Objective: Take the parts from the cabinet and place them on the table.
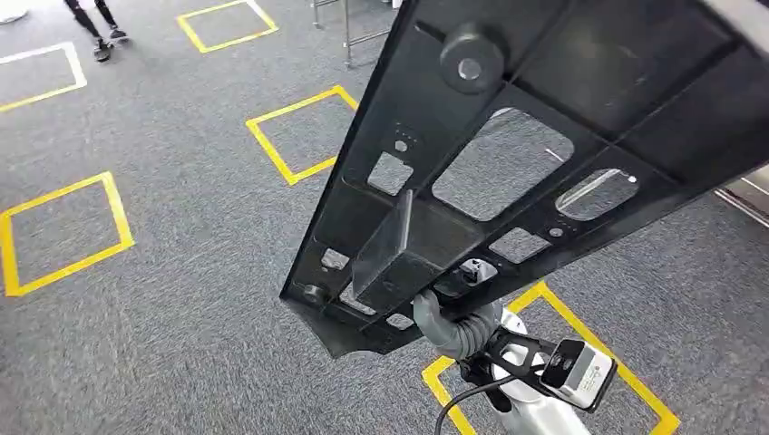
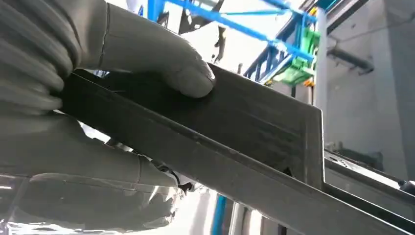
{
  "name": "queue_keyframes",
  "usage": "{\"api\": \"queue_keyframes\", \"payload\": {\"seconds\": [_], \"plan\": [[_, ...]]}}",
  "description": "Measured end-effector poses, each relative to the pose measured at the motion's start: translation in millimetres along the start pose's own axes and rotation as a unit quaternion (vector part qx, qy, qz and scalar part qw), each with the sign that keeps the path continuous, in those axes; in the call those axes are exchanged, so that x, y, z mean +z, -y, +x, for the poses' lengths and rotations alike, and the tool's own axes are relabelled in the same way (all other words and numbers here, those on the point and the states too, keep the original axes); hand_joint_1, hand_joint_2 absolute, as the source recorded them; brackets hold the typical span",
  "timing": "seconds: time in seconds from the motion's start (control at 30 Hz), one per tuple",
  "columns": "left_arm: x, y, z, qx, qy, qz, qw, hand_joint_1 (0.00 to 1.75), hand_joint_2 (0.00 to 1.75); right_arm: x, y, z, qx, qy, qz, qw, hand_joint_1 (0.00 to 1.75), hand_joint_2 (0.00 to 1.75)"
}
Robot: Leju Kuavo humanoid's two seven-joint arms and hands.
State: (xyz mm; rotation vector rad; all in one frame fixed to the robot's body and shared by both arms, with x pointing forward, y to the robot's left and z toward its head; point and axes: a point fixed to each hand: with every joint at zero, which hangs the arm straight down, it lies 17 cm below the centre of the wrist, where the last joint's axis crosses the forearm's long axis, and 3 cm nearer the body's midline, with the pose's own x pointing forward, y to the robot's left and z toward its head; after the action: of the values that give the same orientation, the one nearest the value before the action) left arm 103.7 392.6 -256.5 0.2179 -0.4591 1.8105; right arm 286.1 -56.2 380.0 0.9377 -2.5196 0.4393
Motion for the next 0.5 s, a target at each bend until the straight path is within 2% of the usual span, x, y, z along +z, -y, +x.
{"api": "queue_keyframes", "payload": {"seconds": [0.5], "plan": [[1.0, 3.7, -2.5, 0.002, -0.002, -0.004, 1.0, 0.0, 1.75, 3.9, 2.0, -6.5, 0.004, -0.01, -0.001, 1.0, 1.75, 1.75]]}}
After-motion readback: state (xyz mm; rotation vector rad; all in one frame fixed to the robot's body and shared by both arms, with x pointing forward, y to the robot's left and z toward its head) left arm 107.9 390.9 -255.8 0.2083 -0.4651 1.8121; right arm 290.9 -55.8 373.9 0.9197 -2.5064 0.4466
